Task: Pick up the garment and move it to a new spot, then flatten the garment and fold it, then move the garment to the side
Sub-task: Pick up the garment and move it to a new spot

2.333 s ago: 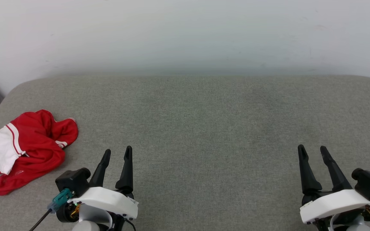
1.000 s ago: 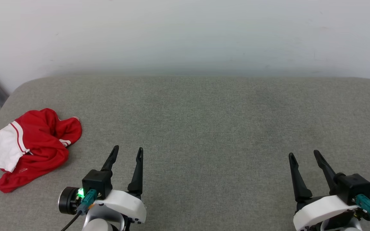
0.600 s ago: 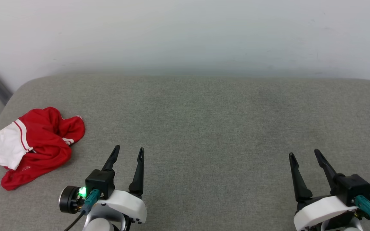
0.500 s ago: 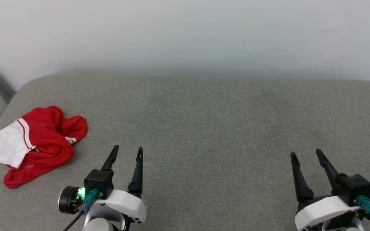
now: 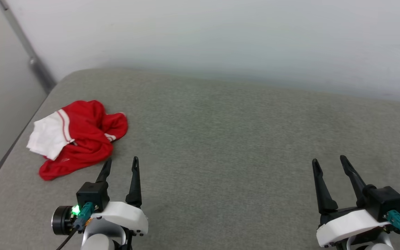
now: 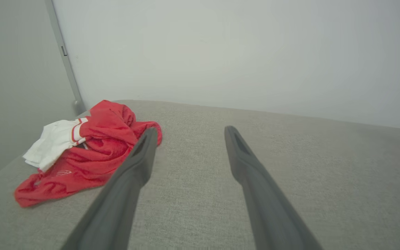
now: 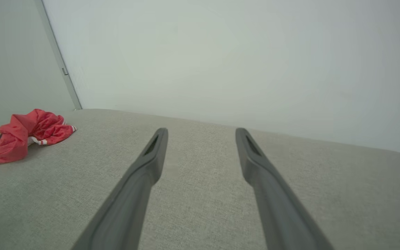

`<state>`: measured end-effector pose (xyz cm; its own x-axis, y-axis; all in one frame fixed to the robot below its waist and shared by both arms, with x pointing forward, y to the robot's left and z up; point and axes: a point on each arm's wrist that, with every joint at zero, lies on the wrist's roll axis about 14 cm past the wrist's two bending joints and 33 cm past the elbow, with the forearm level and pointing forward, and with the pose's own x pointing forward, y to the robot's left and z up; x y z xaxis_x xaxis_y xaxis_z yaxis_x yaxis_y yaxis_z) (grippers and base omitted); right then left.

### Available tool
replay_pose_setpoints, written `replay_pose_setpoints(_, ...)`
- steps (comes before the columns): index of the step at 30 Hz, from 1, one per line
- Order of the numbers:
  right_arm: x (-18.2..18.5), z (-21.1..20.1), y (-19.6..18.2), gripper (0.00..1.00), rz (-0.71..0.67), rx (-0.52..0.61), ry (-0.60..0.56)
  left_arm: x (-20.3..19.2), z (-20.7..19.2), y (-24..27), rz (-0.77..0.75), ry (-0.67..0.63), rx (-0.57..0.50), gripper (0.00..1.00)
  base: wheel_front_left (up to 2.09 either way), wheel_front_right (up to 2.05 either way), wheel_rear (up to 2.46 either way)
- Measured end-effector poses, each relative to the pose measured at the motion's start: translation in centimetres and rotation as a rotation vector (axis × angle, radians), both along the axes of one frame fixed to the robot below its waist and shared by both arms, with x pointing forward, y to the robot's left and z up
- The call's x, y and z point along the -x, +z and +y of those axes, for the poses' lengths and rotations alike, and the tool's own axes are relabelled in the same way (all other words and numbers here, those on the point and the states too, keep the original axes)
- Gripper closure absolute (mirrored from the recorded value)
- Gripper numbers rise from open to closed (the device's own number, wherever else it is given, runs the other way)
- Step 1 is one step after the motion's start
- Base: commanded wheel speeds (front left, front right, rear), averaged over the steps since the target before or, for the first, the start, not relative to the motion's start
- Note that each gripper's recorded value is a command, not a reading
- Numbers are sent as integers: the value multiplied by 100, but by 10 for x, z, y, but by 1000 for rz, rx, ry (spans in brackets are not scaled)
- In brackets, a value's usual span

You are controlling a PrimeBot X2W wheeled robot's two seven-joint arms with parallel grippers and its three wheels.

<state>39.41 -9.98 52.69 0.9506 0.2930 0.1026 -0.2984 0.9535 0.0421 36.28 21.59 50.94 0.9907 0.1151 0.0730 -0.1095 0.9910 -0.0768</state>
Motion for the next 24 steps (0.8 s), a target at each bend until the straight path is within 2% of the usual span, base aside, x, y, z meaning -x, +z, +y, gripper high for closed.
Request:
replay_pose_setpoints(14, -7, 99, 11, 0, -24, -9, 280, 54, 86, 3, -6, 285, 1, 0, 0, 0, 0)
replay_pose_setpoints(24, -12, 131, 12, 0, -23, -7, 364, 79, 110, 0, 10, 378, 0, 0, 0, 0, 0)
